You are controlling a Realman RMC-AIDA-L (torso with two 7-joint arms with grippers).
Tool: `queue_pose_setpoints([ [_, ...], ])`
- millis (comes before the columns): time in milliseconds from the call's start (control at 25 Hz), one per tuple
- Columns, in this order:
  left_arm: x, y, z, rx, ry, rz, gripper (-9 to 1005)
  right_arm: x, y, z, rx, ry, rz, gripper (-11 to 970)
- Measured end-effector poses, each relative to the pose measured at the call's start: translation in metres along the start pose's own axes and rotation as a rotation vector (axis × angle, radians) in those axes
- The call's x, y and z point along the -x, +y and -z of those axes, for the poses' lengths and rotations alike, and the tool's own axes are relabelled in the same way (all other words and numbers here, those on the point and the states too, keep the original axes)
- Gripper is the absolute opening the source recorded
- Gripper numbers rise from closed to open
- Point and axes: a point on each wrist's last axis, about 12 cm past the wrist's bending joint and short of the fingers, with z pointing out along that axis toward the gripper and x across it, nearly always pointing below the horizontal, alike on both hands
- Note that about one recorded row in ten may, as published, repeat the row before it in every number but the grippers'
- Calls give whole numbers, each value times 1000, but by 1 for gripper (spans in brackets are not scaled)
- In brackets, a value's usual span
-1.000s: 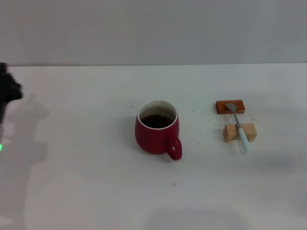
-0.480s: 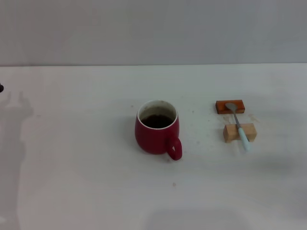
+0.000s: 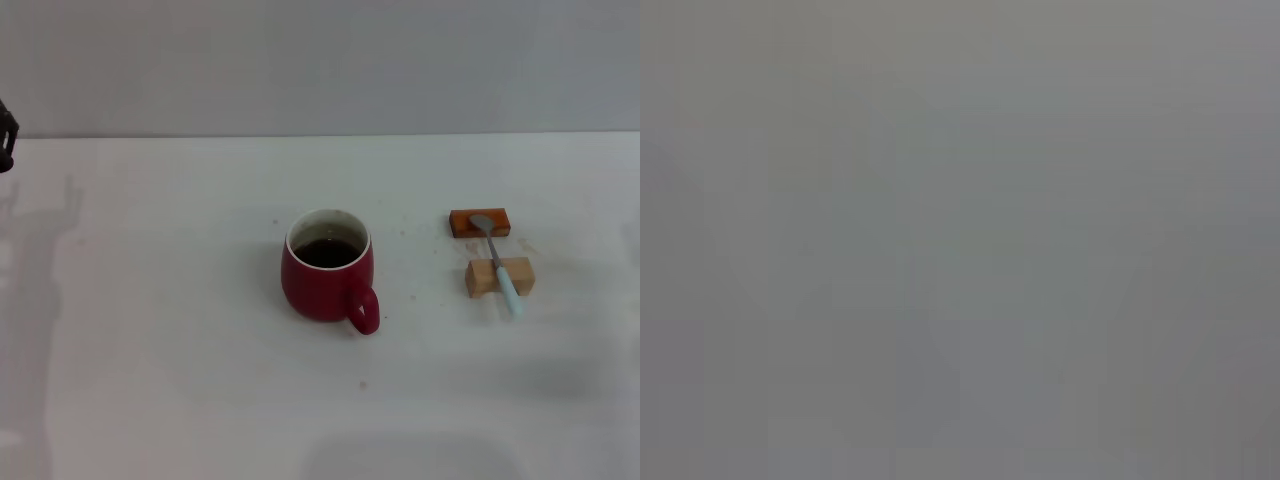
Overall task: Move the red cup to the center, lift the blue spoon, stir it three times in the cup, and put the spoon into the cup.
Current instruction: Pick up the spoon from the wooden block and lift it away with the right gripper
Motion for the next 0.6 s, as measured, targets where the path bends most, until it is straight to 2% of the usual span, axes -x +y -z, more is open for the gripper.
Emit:
queue_pose_setpoints([
  [40, 0, 0, -1, -1, 1, -4, 623, 0, 4, 3, 11, 5, 6, 790],
  [200, 0, -1, -2, -2, 1, -6, 783, -5, 28, 18, 50, 54, 34, 790],
  [240, 1, -1, -2, -2, 0, -6, 823, -5, 28, 18, 50, 54, 34, 790],
  [600, 0, 2, 0, 6, 0, -10, 842, -5, 57, 41, 136, 62, 99, 791],
])
